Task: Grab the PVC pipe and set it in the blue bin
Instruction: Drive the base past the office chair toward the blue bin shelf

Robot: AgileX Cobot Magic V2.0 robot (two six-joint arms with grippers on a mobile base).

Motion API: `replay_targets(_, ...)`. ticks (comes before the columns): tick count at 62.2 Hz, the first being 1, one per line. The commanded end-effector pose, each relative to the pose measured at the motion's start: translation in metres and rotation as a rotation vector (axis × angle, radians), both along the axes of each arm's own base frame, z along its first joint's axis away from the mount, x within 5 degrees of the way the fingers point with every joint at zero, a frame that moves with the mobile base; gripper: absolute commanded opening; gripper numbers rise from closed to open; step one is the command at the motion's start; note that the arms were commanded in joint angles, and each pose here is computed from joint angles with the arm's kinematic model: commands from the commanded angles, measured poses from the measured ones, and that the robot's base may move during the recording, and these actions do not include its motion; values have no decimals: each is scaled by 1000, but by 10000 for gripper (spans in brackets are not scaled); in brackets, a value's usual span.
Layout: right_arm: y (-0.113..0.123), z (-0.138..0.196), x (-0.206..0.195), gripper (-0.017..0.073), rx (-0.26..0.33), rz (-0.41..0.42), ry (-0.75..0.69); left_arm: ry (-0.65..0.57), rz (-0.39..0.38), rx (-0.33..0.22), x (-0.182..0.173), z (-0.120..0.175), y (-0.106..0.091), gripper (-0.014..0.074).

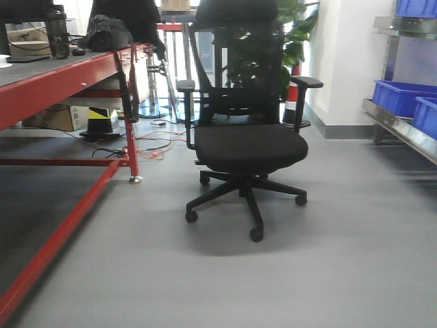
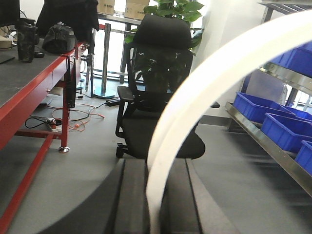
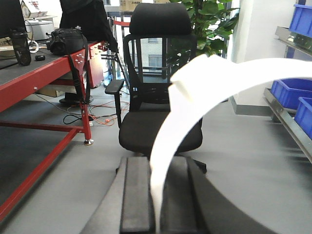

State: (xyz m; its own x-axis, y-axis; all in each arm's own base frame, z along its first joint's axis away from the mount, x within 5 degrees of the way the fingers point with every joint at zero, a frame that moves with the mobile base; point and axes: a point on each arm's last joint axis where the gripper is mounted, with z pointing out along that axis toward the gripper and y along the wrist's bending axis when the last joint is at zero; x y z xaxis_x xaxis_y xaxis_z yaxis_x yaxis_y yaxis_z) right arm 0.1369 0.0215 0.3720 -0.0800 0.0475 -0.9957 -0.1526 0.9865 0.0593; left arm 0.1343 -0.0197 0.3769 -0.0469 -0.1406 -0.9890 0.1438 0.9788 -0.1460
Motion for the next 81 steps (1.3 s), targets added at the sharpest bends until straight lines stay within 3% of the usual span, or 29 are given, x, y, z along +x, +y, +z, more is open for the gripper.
replay_targets(1, 0, 3, 0, -167, -5, -3, -35, -35, -3, -13, -2, 5, 0, -111)
replay_targets(81, 0, 3, 0, -167, -5, -3, -35, -35, -3, -13, -2, 5, 0, -111)
